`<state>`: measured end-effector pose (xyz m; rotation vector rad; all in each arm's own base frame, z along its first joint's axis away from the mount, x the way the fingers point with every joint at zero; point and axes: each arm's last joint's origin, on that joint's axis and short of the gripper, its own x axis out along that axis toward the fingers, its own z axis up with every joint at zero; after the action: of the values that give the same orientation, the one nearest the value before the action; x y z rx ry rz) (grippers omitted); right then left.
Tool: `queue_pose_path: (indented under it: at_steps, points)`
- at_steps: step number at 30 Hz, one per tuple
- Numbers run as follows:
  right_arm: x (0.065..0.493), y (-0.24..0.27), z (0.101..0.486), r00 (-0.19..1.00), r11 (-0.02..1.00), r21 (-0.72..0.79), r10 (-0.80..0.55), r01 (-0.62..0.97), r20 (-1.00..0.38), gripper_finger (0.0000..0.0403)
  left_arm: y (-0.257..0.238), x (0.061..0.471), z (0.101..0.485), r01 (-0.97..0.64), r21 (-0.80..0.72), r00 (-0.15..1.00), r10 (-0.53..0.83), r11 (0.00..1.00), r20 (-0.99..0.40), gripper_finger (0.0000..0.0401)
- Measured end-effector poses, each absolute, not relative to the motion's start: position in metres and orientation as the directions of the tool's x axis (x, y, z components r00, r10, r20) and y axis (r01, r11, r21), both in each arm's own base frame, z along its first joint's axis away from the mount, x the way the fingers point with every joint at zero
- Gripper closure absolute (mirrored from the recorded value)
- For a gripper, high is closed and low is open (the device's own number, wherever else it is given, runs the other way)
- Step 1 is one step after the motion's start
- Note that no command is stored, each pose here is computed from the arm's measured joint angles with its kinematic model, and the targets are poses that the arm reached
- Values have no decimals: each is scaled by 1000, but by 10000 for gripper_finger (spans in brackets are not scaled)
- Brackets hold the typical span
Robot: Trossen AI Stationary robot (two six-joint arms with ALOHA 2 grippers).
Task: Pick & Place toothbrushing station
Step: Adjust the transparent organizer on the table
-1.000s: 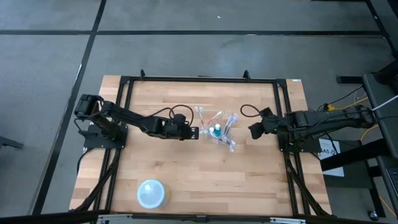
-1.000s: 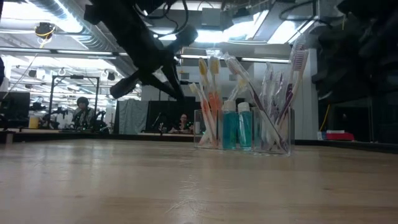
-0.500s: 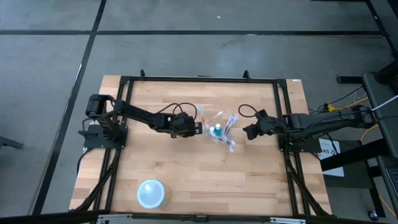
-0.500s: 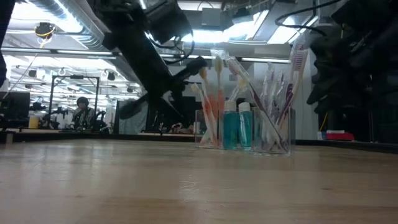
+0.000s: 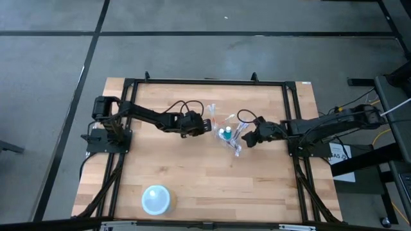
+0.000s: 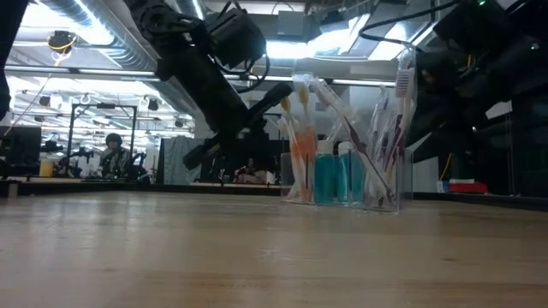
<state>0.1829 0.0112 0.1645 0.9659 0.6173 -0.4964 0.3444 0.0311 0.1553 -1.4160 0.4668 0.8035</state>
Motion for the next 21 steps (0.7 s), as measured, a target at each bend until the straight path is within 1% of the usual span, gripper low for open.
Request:
queue_pose_path:
  at_steps: [5,11,21]
  points:
    - [195,20,158,750,471,642,-68,605,-657,264,37,347,158,-702,-711,689,221,-34,-691,400]
    - [203,31,155,780,445,689,-35,572,-625,264,42,347,159,-698,-715,691,228,-36,-686,399]
    - [215,38,154,835,405,752,-54,520,-548,264,56,347,161,-676,-736,706,256,-35,-661,400]
